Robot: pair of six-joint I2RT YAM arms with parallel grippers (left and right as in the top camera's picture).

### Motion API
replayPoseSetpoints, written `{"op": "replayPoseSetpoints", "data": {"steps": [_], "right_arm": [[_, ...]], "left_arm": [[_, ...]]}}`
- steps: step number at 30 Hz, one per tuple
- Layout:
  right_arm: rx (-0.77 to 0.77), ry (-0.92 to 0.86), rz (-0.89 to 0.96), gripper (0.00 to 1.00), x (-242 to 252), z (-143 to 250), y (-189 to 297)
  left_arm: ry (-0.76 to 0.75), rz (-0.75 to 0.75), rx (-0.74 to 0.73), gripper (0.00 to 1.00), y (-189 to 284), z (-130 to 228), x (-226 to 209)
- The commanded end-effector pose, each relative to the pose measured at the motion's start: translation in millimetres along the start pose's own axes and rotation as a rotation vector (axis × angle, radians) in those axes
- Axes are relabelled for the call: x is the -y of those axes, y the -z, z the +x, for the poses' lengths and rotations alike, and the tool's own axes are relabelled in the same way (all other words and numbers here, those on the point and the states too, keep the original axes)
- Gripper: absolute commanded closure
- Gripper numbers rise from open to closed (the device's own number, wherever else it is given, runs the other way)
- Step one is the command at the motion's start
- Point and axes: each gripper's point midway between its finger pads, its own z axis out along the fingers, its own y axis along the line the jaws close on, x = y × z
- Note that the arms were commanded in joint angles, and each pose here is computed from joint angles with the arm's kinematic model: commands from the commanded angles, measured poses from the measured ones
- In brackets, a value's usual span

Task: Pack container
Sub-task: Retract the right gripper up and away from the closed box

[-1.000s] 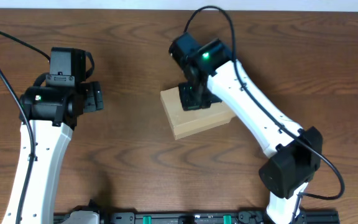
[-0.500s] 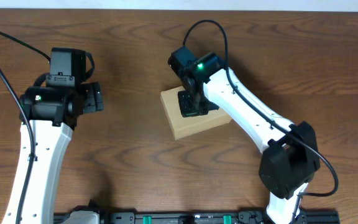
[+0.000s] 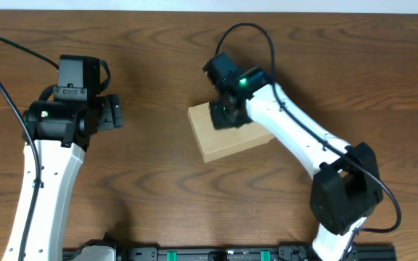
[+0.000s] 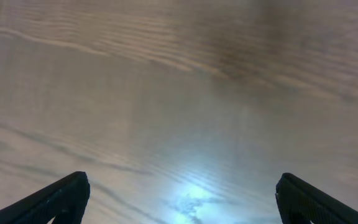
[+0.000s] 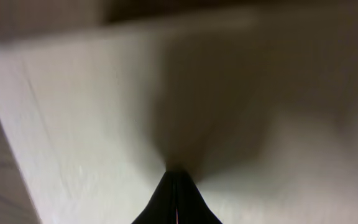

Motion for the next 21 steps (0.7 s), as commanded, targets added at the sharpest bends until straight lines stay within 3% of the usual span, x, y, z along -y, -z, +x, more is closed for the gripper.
{"op": "replayPoseSetpoints", "data": {"steps": [1,2,3,4,5,10,11,14,16,21], "right_arm": [[0.169,0.000,0.041,0.96,43.5,-49.5,31.5],[0.227,0.006,0.068,0.93,58.7,-63.9,40.1],[0.278,0.019,0.099,0.80,74.9,-76.5,48.4],[0.329,0.033,0.125,0.53,92.6,-90.0,56.7],[0.360,0.053,0.140,0.48,106.4,-99.0,62.4],[0.381,-0.037,0.195,0.50,185.0,-103.4,79.7],[0.385,-0.058,0.189,0.52,196.4,-102.2,83.4],[0.421,-0.114,0.158,0.58,224.4,-96.6,105.1],[0.449,-0.149,0.170,0.65,240.1,-89.2,124.3],[0.544,-0.160,0.217,0.65,257.3,-60.3,162.1]], "left_arm": [[-0.010,0.057,0.031,0.04,2.0,-11.3,9.2],[-0.039,0.086,0.040,0.05,2.4,-13.5,14.5],[-0.080,0.130,0.056,0.05,3.4,-17.0,22.3],[-0.103,0.163,0.072,0.05,4.1,-20.7,28.6],[-0.121,0.191,0.088,0.05,4.7,-24.5,34.0],[-0.197,0.284,0.090,0.00,1.9,-25.8,52.3],[-0.199,0.298,0.075,0.07,1.2,-22.5,54.6],[-0.162,0.314,0.043,0.12,3.7,-14.7,55.5],[-0.110,0.313,0.032,0.13,10.2,-9.4,52.9],[-0.064,0.360,0.113,0.15,38.0,17.7,59.9]]}}
